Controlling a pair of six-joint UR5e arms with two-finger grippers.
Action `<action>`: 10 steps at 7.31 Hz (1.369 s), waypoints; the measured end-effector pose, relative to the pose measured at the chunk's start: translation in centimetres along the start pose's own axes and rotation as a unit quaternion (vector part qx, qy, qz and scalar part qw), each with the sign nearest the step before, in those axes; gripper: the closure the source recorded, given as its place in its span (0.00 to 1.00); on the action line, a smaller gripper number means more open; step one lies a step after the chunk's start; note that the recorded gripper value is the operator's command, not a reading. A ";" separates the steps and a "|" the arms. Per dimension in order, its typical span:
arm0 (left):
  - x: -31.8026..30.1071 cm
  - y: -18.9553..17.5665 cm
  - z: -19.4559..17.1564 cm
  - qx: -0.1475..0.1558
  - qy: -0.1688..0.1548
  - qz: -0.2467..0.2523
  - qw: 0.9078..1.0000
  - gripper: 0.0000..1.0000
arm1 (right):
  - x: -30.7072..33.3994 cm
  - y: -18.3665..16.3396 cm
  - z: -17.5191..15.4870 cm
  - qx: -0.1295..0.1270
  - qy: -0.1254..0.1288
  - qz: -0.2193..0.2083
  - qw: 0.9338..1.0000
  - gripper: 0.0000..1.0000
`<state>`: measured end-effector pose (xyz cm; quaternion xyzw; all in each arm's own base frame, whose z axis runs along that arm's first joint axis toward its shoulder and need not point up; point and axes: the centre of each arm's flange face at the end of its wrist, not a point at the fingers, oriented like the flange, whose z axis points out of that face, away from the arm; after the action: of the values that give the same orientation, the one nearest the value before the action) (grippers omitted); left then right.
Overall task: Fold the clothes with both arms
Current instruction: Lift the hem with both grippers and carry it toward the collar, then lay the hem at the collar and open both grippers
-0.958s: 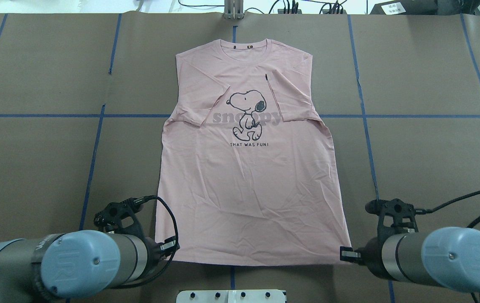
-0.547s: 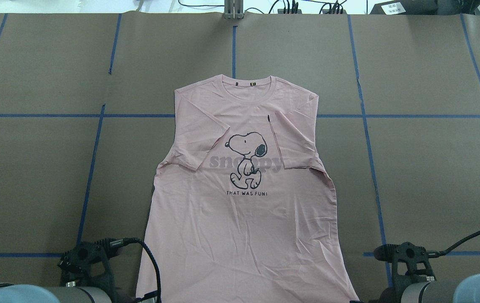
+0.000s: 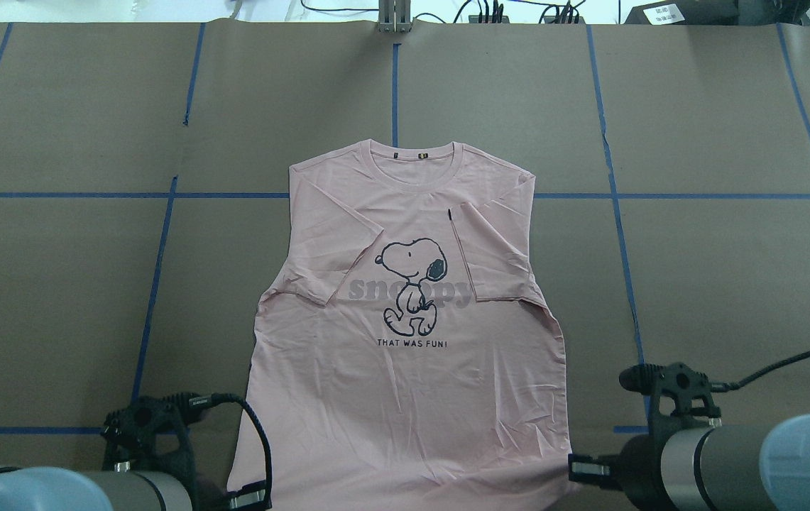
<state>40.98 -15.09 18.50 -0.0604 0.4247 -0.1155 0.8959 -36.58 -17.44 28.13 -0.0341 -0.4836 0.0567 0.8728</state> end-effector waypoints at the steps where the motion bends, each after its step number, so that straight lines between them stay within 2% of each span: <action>1: 0.8 -3.2 0.2 0.029 0.000 0.005 1.000 1.00 | -1.1 -3.2 -0.5 0.023 -0.015 -0.003 1.000 1.00; 3: 1.8 -10.6 1.4 0.089 -0.006 0.002 0.996 1.00 | -2.0 -12.3 -1.5 0.065 -0.026 0.006 0.998 1.00; 5: 3.7 -18.6 3.6 0.123 0.001 0.000 0.992 1.00 | -2.8 -21.4 -2.6 0.099 -0.028 0.015 0.995 1.00; 6: 4.8 -22.9 4.9 0.140 0.014 -0.005 0.990 1.00 | -4.7 -25.7 -2.0 0.112 -0.027 0.024 0.993 1.00; 8: 4.6 -30.4 7.0 0.175 0.036 -0.008 0.984 1.00 | -6.5 -32.6 0.1 0.127 -0.006 0.051 0.991 1.00; 10: 3.6 -34.9 9.1 0.193 0.034 -0.011 0.981 1.00 | -4.7 -37.2 2.6 0.136 0.009 0.070 0.988 1.00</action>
<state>44.81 -49.64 28.79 0.1129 0.4241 -0.2068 0.8744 -38.85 -54.94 29.81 0.0503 -0.4596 0.1822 0.8678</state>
